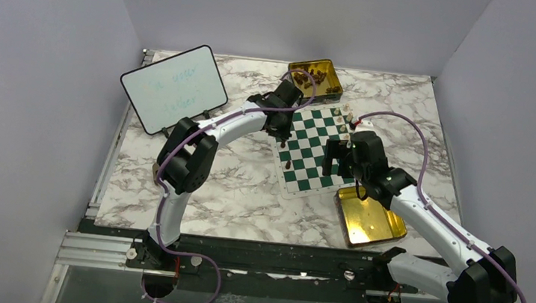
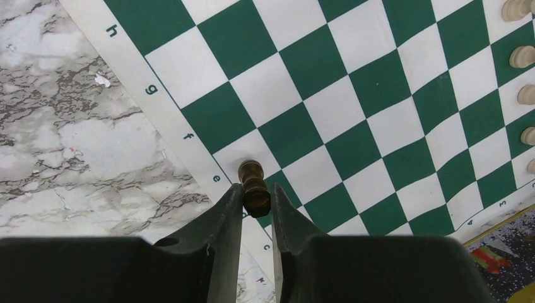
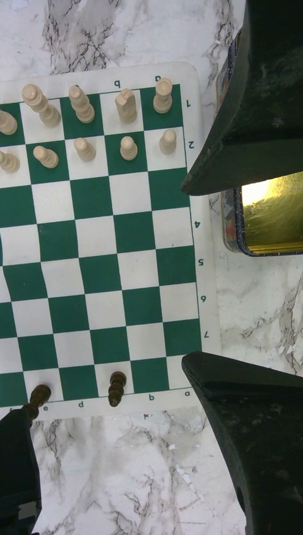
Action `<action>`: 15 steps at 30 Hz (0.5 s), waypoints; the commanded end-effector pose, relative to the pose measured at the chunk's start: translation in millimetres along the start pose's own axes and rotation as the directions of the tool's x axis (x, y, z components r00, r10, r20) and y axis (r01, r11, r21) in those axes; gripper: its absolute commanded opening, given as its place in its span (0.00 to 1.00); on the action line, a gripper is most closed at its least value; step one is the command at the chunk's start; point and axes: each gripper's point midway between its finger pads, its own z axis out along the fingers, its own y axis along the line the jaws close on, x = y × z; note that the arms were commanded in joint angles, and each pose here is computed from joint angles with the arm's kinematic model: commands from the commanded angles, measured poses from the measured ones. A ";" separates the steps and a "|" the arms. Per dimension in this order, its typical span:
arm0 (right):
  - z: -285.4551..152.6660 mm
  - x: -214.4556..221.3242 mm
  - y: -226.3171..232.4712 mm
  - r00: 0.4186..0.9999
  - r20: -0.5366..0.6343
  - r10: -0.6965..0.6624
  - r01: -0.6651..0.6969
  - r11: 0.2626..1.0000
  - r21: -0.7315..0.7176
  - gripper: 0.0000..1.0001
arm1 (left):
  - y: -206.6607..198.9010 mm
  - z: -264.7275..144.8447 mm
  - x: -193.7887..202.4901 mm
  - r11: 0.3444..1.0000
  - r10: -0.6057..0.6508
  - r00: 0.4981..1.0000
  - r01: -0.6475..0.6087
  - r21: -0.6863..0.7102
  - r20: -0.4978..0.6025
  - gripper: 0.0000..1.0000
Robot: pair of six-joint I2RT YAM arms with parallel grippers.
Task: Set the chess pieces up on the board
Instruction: Place the chess piece on the chessboard.
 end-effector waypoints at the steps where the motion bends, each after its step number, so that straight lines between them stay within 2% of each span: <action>1: -1.3 -2.1 -6.1 1.000 0.016 -0.004 0.003 1.000 0.025 1.00 | 2.4 2.5 -9.4 1.000 0.010 1.000 -0.010 -0.018 0.018 0.22; 12: -2.5 -1.6 -6.9 1.000 0.017 -0.006 0.005 1.000 0.027 1.00 | 5.0 11.0 -4.2 1.000 0.011 1.000 -0.011 -0.029 0.001 0.22; 15: -2.9 -2.7 -6.9 1.000 0.021 -0.008 0.008 1.000 0.027 1.00 | 5.4 12.0 -3.5 0.999 0.011 1.000 -0.011 -0.031 -0.001 0.25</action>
